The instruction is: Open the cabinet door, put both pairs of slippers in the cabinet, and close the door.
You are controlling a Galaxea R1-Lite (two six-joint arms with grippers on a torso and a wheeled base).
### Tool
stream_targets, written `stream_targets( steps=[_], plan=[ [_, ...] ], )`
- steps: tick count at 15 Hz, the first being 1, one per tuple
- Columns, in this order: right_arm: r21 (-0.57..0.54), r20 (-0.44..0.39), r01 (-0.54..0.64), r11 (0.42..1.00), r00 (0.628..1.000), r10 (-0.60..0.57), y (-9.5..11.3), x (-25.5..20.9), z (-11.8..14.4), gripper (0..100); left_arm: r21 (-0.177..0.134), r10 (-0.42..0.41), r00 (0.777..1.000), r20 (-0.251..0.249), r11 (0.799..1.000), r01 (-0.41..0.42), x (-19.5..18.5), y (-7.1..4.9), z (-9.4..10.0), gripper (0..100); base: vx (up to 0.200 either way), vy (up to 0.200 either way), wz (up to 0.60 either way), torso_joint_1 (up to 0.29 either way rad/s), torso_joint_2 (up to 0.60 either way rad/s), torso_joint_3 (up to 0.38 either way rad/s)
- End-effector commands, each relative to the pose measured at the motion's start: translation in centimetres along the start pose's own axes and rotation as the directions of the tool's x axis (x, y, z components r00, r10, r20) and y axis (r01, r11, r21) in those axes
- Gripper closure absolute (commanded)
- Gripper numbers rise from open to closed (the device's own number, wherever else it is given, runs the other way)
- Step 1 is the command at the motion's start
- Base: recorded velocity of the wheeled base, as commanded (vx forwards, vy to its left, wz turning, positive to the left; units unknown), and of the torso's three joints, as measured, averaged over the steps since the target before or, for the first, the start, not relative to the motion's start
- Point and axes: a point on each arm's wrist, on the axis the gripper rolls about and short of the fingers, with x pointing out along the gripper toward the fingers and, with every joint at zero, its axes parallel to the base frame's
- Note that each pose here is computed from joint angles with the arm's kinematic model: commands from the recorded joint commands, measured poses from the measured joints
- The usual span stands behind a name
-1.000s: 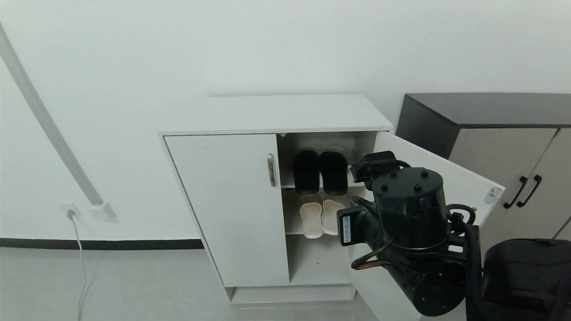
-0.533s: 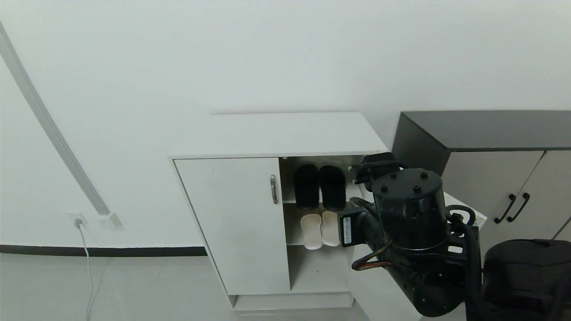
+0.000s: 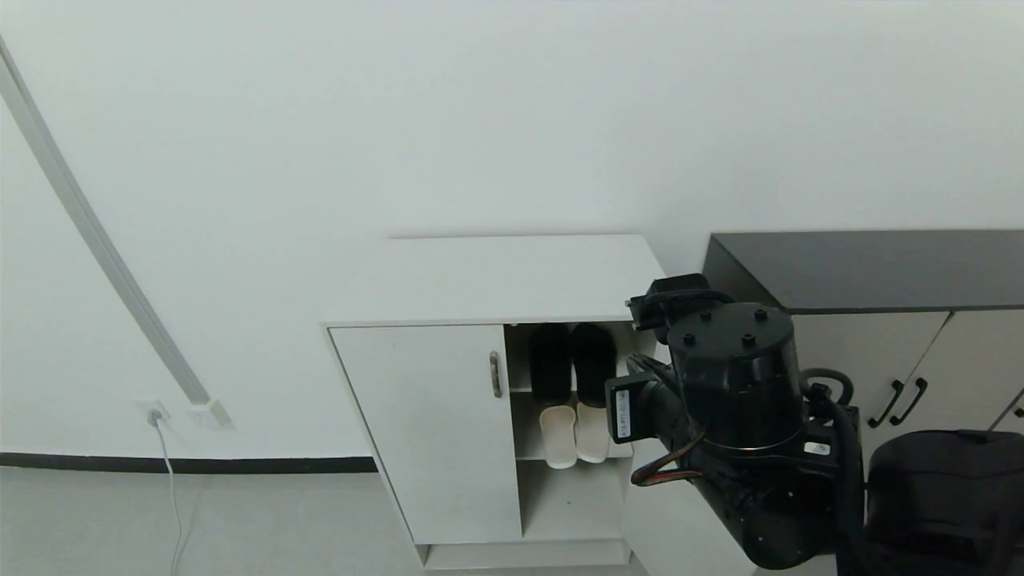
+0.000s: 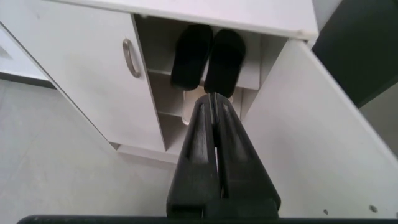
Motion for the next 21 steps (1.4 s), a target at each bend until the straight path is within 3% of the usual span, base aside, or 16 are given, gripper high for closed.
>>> stream_targets(
  steps=[1,5,13,19,21],
  plan=[
    [0.000,0.000,0.000,1.000,1.000,0.000,0.0,0.0,0.0,100,0.000,0.001,1.000,-0.002,1.000,-0.001,0.0,0.0,0.0,100,0.000,0.000,0.00,0.276,-0.62,-0.339],
    [0.000,-0.002,0.001,1.000,1.000,-0.001,-0.1,0.0,0.0,100,0.000,0.001,1.000,-0.002,1.000,-0.001,0.0,0.0,0.0,100,0.000,0.000,0.00,0.184,-0.42,-0.232],
    [-0.007,-0.009,0.003,1.000,1.000,-0.003,-0.2,0.2,-0.2,100,0.001,0.001,1.000,-0.002,1.000,-0.001,0.0,0.0,0.0,100,0.000,0.000,0.00,0.004,-0.01,-0.005],
    [-0.009,-0.012,0.042,0.999,0.999,-0.042,-1.1,1.3,-0.1,100,0.001,0.001,1.000,-0.002,1.000,-0.001,0.0,0.0,0.0,100,0.000,0.000,-0.60,0.004,0.00,0.002],
    [-0.007,-0.021,0.053,0.999,0.998,-0.053,-1.9,2.0,-0.2,100,0.001,0.001,1.000,-0.002,1.000,-0.001,0.0,0.0,0.0,100,0.000,0.000,0.00,0.000,0.00,0.000]
  ],
)
